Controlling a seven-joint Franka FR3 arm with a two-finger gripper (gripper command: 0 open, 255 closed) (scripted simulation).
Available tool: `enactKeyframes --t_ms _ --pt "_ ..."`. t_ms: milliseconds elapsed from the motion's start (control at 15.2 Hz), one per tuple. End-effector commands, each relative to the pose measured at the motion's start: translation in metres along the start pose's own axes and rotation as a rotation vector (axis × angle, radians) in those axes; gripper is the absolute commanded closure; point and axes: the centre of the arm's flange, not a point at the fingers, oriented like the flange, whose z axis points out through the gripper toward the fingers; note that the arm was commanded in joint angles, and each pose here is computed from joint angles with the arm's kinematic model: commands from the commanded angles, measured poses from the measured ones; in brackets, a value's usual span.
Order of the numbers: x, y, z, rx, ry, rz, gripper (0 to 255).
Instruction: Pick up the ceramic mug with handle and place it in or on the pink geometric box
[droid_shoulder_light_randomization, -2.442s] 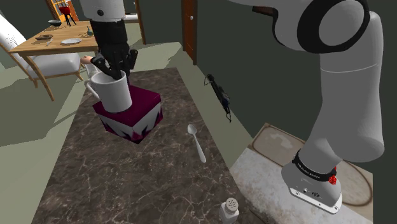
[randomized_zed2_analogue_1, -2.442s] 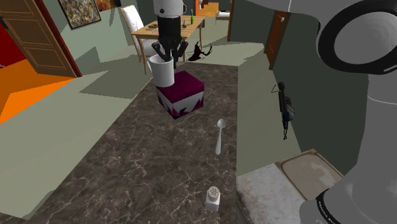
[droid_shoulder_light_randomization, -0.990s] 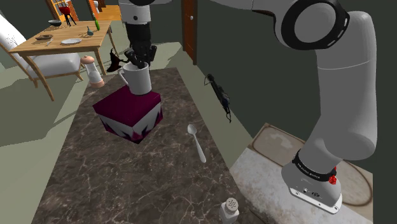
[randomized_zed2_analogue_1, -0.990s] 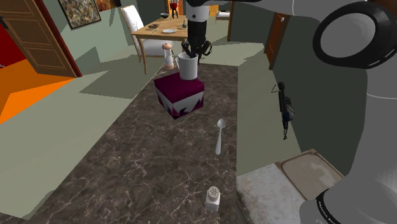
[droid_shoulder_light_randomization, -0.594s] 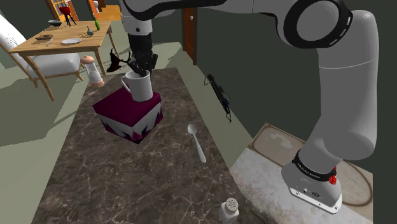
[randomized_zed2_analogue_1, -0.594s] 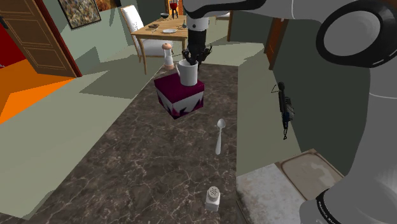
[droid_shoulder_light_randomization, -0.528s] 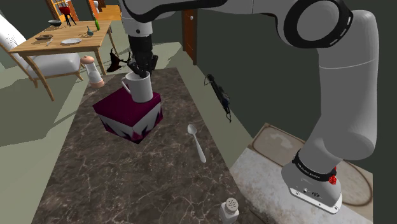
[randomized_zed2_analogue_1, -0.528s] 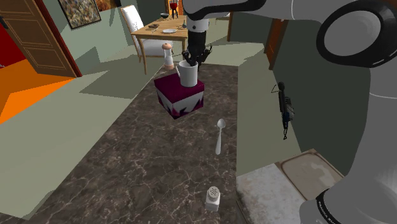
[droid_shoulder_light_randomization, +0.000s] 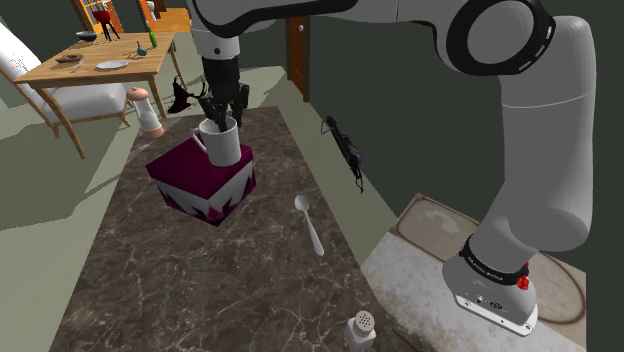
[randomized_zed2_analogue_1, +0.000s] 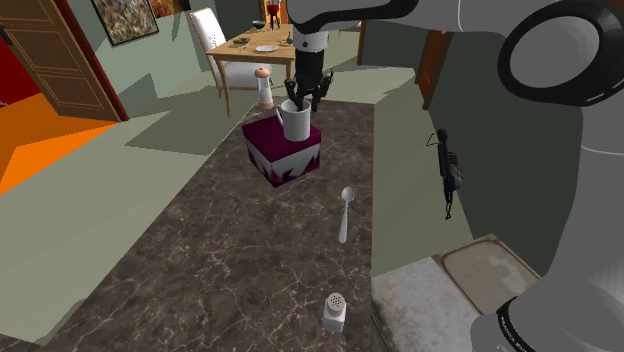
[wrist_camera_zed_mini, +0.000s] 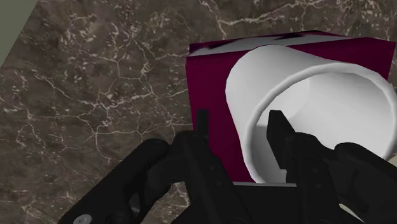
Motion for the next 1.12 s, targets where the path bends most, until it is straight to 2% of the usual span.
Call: enactKeyframes --t_ms 0,264,528,1056 --pt "0.000 0.000 0.000 0.000 0.000 0.000 0" --pt "0.000 0.000 0.000 0.000 0.000 0.000 0" --pt "0.000 0.000 -0.050 0.000 0.000 0.000 0" --pt "0.000 0.000 -0.050 0.000 0.000 0.000 0"
